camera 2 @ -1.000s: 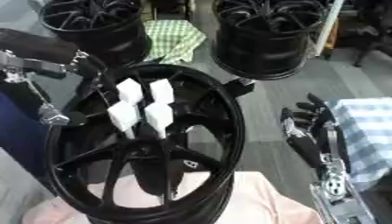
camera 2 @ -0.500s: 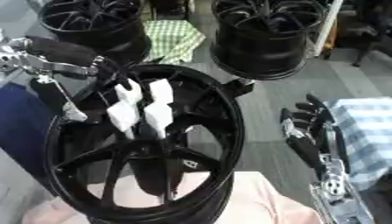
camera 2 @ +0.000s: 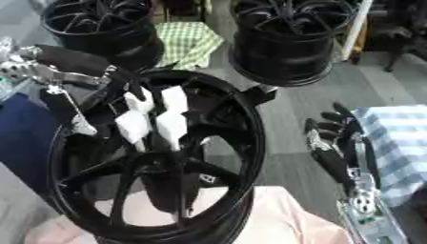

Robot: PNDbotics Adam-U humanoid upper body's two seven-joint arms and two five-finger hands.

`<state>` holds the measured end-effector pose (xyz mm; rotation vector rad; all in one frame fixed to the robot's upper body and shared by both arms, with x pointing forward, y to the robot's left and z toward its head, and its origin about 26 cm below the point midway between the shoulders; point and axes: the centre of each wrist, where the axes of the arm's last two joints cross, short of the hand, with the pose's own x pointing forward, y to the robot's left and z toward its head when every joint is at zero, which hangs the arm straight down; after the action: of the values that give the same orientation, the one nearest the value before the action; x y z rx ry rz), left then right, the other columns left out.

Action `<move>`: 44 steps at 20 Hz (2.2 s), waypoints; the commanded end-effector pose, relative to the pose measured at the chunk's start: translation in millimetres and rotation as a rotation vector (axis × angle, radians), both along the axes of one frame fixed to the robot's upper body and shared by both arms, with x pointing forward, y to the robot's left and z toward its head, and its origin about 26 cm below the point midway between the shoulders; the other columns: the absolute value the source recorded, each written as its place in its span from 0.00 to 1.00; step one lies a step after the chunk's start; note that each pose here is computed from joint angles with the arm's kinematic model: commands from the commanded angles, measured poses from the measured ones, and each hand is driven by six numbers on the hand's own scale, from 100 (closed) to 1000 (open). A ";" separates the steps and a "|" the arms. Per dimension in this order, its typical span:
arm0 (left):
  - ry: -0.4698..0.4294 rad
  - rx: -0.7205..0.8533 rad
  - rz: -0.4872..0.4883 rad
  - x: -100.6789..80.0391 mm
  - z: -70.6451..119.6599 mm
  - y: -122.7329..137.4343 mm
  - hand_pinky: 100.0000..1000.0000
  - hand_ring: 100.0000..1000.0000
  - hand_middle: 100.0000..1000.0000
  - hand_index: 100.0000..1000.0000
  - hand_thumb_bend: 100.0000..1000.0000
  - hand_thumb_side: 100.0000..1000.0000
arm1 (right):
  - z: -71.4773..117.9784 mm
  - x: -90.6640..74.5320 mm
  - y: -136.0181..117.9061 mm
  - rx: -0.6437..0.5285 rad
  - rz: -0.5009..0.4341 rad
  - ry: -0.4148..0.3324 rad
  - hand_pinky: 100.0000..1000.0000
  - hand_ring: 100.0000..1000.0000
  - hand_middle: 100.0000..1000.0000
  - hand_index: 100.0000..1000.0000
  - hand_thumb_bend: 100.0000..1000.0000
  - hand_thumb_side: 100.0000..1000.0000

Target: Pull the pin out of the wheel hub.

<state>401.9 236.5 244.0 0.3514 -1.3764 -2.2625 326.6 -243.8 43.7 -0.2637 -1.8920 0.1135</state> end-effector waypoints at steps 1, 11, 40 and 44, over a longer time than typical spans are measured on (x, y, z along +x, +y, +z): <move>0.004 0.171 -0.157 1.2 9.9 -1.4 0.57 0.39 0.78 0.89 0.31 0.12 | 5.6 1.7 -3.7 -0.017 0.003 -0.020 0.67 0.71 0.72 0.91 0.21 0.30; 0.024 0.184 -0.182 0.5 1.9 -6.5 0.52 0.34 0.76 0.87 0.29 0.10 | 5.0 1.4 -4.5 -0.017 0.000 -0.019 0.67 0.71 0.72 0.91 0.21 0.30; 0.057 0.196 -0.165 9.3 -13.4 -6.5 0.43 0.24 0.53 0.70 0.15 0.09 | 4.3 1.3 -4.4 -0.013 0.000 -0.018 0.67 0.71 0.72 0.91 0.20 0.30; 0.068 0.163 -0.149 9.2 -9.4 -7.2 0.41 0.21 0.44 0.62 0.09 0.10 | 3.9 1.1 -4.6 -0.013 0.000 -0.017 0.67 0.71 0.72 0.91 0.20 0.30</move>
<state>410.4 227.7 216.1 0.2780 -1.3112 -2.2742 325.4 -244.7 41.2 -0.2625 -1.8868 0.1158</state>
